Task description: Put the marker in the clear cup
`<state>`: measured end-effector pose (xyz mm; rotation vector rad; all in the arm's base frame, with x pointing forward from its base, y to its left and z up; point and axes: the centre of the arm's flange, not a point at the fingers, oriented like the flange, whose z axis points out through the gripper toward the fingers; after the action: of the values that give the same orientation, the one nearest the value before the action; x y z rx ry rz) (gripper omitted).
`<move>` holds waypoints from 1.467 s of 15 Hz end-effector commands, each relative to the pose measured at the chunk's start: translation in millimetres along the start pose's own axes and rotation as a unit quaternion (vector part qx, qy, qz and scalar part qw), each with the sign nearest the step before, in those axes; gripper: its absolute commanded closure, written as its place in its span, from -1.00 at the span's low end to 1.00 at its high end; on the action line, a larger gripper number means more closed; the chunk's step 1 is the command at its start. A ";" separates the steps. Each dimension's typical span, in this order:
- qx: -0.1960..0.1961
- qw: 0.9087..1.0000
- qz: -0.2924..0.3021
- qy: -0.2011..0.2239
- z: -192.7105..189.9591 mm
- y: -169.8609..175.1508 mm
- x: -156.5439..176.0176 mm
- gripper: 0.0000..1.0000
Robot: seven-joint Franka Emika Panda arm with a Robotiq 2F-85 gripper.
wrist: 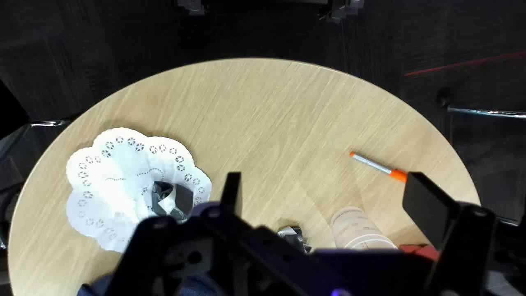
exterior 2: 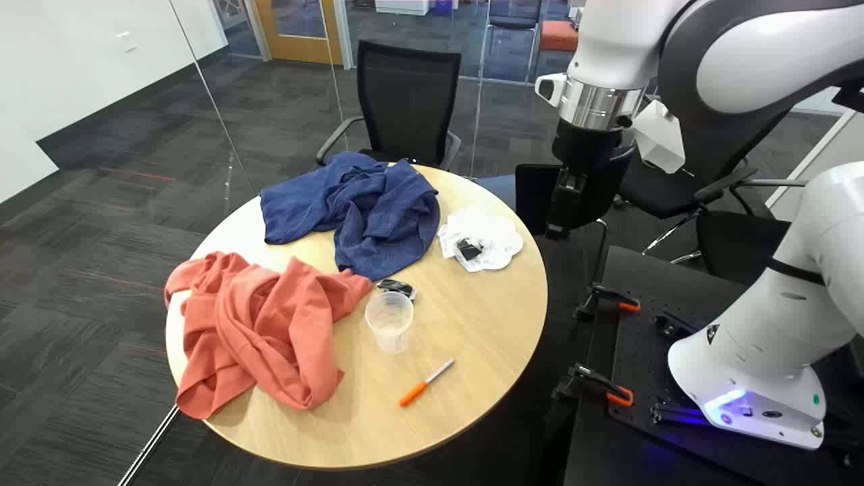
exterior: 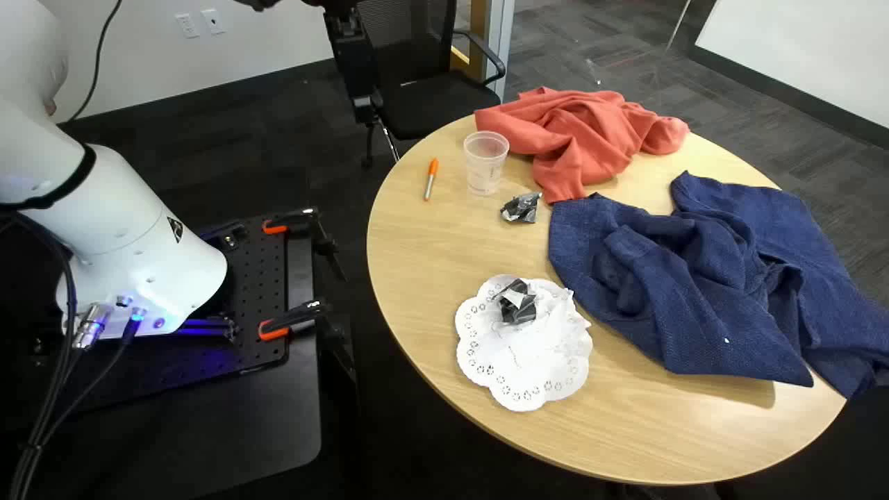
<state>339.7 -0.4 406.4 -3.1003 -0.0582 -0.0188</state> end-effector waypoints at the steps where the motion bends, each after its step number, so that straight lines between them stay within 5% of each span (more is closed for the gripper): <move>1: 0.000 1.000 0.000 0.000 0.0 0.0 0.0 -1.00; 7: -0.004 1.000 -0.007 0.002 0.7 -2.1 2.1 -1.00; 13: -0.040 0.994 -0.100 0.012 17.6 -42.7 13.2 -1.00; 22: -0.064 0.959 -0.274 0.031 57.9 -120.4 30.2 -1.00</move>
<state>355.3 104.2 369.9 -3.1401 -0.7658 -0.1167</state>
